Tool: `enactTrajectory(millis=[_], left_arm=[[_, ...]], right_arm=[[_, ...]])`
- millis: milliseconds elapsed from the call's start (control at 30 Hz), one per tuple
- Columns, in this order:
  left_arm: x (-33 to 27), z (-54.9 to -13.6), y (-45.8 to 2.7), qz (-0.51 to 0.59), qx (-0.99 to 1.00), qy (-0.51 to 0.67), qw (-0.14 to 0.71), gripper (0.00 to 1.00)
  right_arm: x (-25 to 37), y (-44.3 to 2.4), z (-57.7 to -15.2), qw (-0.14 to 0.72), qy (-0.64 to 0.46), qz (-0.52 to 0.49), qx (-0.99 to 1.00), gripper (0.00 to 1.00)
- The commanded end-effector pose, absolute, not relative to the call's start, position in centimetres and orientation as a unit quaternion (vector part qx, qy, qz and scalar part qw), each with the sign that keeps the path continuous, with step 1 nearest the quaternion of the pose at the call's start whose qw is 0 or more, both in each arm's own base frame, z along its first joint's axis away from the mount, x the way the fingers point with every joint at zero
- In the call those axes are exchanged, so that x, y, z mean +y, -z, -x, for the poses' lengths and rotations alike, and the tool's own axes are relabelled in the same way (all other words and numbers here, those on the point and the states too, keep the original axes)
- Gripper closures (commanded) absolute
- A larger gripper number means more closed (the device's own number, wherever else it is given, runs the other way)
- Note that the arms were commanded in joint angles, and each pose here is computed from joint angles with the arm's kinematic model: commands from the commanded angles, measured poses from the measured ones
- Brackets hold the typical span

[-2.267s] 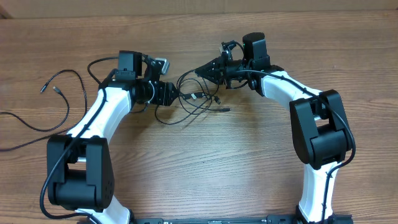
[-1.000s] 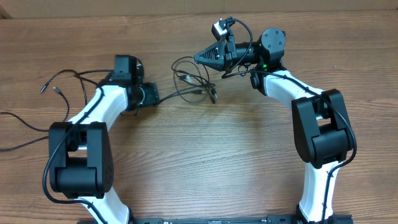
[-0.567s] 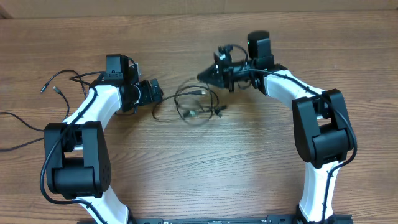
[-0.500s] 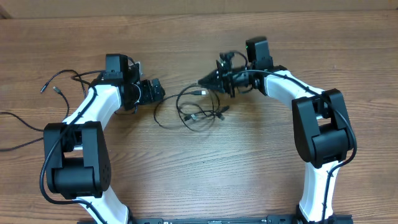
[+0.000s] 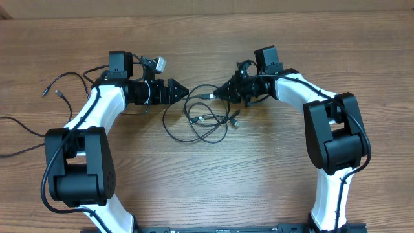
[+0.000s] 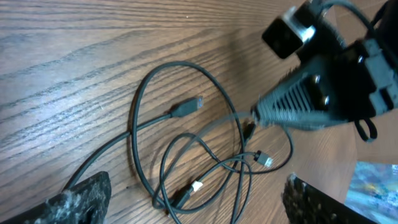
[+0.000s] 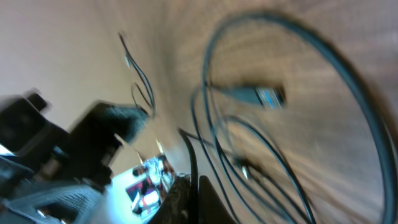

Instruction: Untangle cables

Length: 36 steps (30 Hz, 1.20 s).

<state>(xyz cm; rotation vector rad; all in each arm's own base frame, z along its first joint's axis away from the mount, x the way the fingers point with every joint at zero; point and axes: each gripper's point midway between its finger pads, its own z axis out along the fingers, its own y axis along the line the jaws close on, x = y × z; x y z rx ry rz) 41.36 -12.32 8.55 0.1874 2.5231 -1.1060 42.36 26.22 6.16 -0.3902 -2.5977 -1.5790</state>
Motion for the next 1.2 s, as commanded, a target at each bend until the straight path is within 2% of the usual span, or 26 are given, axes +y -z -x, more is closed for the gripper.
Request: enactTrajectory(millis=[0, 167, 400, 633, 1000, 1167], left_arm=[[-11.4, -42.2, -8.1, -0.048, 0.912, 0.361, 0.191, 0.10], [-11.3, -42.1, -7.9, -0.043, 0.915, 0.355, 0.187, 0.07], [-12.6, -41.8, -6.8, -0.026, 0.924, 0.344, 0.165, 0.05], [-14.5, -41.2, -6.6, -0.033, 0.925, 0.347, 0.151, 0.07], [-15.7, -40.9, -4.9, 0.017, 0.931, 0.344, 0.116, 0.08], [-16.7, -40.4, -5.6, 0.025, 0.918, 0.383, 0.097, 0.04]], right_arm=[[26.3, -7.0, -43.7, 0.025, 0.521, 0.151, -0.840, 0.96], [26.6, -6.8, -42.6, 0.037, 0.522, 0.128, -0.843, 0.96], [27.6, -8.2, -39.8, 0.049, 0.565, 0.020, -0.823, 0.96], [27.5, -8.1, -39.7, 0.048, 0.564, 0.015, -0.824, 0.96], [29.0, -7.4, -36.2, 0.059, 0.558, -0.063, -0.825, 0.96], [29.7, -7.2, -36.4, 0.042, 0.551, -0.080, -0.830, 0.96]])
